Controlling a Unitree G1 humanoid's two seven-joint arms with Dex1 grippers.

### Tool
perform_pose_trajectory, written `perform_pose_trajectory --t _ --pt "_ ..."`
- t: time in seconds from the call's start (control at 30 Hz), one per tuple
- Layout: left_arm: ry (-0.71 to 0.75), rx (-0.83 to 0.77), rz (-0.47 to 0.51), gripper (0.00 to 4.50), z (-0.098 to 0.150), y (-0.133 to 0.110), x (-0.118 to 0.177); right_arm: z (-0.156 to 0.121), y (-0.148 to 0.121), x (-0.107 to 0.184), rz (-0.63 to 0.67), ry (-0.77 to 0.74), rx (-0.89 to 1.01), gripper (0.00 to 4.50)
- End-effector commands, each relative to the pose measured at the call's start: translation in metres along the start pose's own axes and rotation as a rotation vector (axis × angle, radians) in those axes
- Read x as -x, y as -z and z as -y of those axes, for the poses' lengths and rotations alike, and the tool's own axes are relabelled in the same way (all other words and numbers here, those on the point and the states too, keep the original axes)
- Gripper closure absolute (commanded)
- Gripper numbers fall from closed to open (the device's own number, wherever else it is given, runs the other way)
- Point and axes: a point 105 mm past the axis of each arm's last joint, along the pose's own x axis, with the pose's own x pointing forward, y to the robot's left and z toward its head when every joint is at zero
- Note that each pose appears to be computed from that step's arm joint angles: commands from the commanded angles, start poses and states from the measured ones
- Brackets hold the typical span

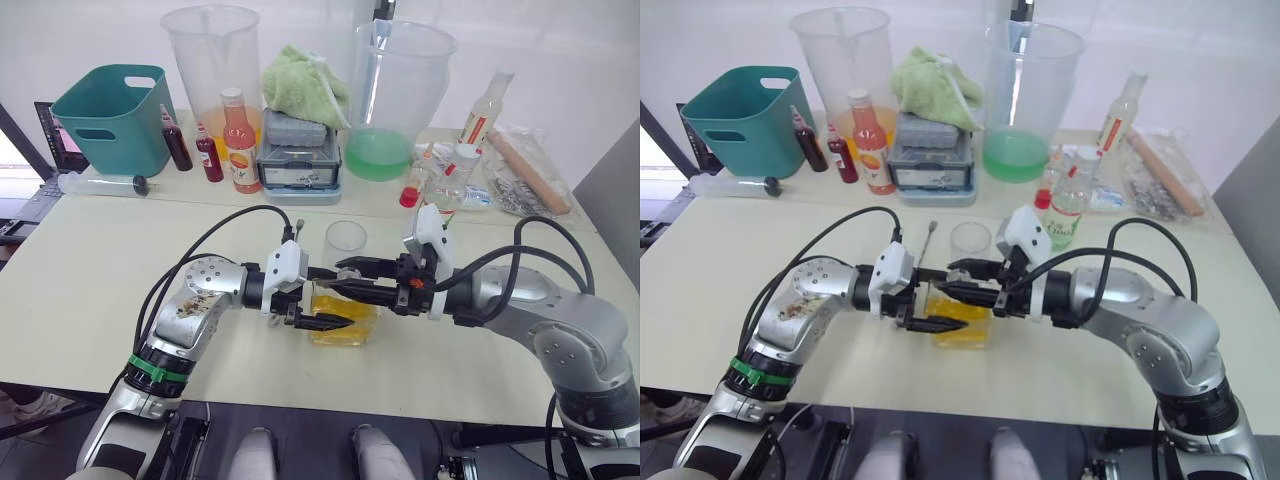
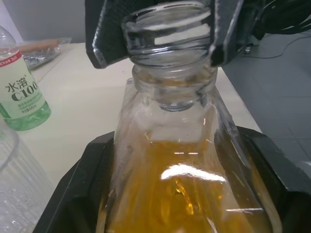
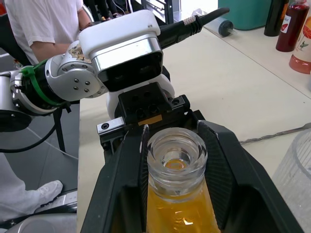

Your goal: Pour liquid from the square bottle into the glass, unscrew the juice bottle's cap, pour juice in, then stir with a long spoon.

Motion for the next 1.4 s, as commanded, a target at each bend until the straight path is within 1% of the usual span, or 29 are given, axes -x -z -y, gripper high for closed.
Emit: perform_pose_trajectory --t 0.03,0.23,0.37,0.4,0.43,0.47,0.53,0.6,0.67,0.7,0.8,0.87,1.0,1.07,1.17,1.3,1.4 --pt "0.059 0.030 -0.042 1.70 0.011 0.012 -0.009 -0.011 -0.041 0.008 0.126 -0.020 0.133 3.43" --pt "0.066 0.032 -0.041 1.70 0.012 0.011 -0.010 -0.010 -0.049 0.015 0.140 0.007 0.140 3.43" --pt "0.066 0.032 -0.039 1.70 0.012 0.011 -0.010 0.002 -0.051 0.030 0.143 0.081 0.134 3.43" --pt "0.066 0.032 -0.039 1.70 0.013 0.011 -0.010 0.008 -0.048 0.038 0.122 0.123 0.139 3.43" --pt "0.065 0.031 -0.039 1.70 0.013 0.011 -0.010 0.022 -0.043 0.054 0.097 0.210 0.137 3.43" --pt "0.065 0.030 -0.039 1.70 0.013 0.011 -0.010 0.030 -0.039 0.066 0.076 0.272 0.137 3.43" --pt "0.062 0.030 -0.037 1.70 0.013 0.011 -0.009 0.049 -0.030 0.099 0.037 0.418 0.135 3.43" --pt "0.061 0.029 -0.031 1.70 0.013 0.011 -0.009 0.071 -0.013 0.145 -0.024 0.614 0.131 3.43" --pt "0.058 0.035 -0.005 1.70 0.013 0.008 -0.009 0.088 0.005 0.179 -0.097 0.785 0.134 3.43" --pt "0.058 0.041 0.009 1.70 0.013 0.007 -0.010 0.096 0.011 0.193 -0.098 0.865 0.122 3.43" --pt "0.049 0.051 0.032 1.70 0.013 0.004 -0.010 0.115 0.026 0.225 -0.075 1.059 0.107 3.43" --pt "0.043 0.052 0.034 1.70 0.013 0.003 -0.010 0.122 0.034 0.237 -0.059 1.132 0.098 3.43" --pt "0.033 0.043 0.040 1.70 0.014 0.001 -0.011 0.138 0.070 0.273 -0.059 1.321 0.034 3.43" --pt "0.012 0.051 0.048 1.70 0.013 0.000 -0.011 0.142 0.087 0.283 -0.073 1.368 0.006 3.43" --pt "-0.010 0.052 0.056 1.70 0.012 -0.001 -0.010 0.146 0.106 0.285 -0.098 1.380 -0.010 3.43" --pt "-0.059 0.041 0.073 1.70 0.006 -0.004 -0.009 0.148 0.136 0.288 -0.167 1.409 -0.028 3.43" --pt "-0.077 0.050 0.087 1.70 0.004 -0.005 -0.009 0.149 0.145 0.287 -0.166 1.428 -0.040 3.43"
